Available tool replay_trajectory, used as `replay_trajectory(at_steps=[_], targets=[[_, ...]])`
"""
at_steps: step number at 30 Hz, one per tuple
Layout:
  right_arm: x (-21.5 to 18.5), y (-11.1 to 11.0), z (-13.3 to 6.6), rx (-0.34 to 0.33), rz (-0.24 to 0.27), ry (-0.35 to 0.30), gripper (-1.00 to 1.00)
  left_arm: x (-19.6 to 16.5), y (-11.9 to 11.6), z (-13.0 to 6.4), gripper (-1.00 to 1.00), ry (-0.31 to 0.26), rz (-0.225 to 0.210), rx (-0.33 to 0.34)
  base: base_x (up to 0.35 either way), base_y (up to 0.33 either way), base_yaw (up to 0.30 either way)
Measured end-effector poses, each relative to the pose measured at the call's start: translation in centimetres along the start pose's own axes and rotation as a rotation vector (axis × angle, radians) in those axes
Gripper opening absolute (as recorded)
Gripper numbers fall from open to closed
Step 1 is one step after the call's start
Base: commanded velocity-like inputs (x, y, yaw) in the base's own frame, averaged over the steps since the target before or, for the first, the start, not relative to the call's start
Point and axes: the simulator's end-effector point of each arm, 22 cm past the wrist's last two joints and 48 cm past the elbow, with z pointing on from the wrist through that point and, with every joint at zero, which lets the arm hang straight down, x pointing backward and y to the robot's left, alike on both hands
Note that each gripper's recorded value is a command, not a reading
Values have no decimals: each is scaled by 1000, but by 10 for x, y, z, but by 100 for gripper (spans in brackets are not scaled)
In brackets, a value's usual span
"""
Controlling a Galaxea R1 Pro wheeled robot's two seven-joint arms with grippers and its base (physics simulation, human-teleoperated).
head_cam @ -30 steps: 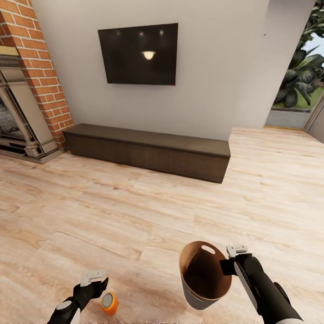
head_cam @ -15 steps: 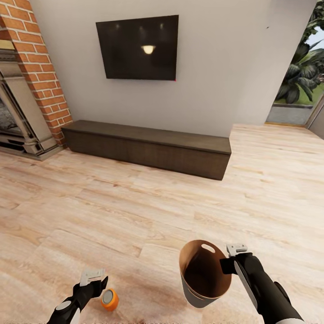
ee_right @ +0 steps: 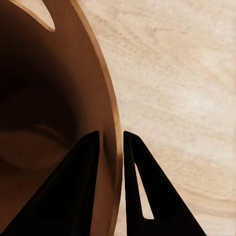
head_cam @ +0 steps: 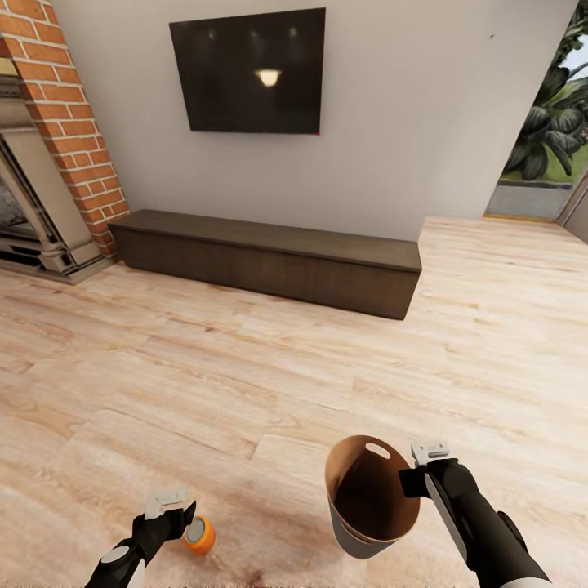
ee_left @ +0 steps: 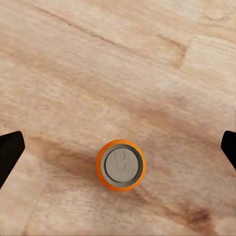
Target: Put the three can of soda from the living room inside the tash can in the kitchen.
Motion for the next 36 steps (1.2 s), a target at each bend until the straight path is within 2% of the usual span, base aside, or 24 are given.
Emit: replay_trajectory(at_steps=[13,20,26,36], targets=[[23,5,32,-1,-2,20,-100,33,4,21,100,20,1,-3,0,0,0],[25,5,35,-2,-2,27,-100,37,4,23,100,27,1,-4,0,0,0],[12,6,29,-4,-1,-6,-100,37,4,23,100,28,1,-4,0,0,0],[9,4,28,1,-3,-12,-100,37,4,23,100,29,2,-3,0,0,0]])
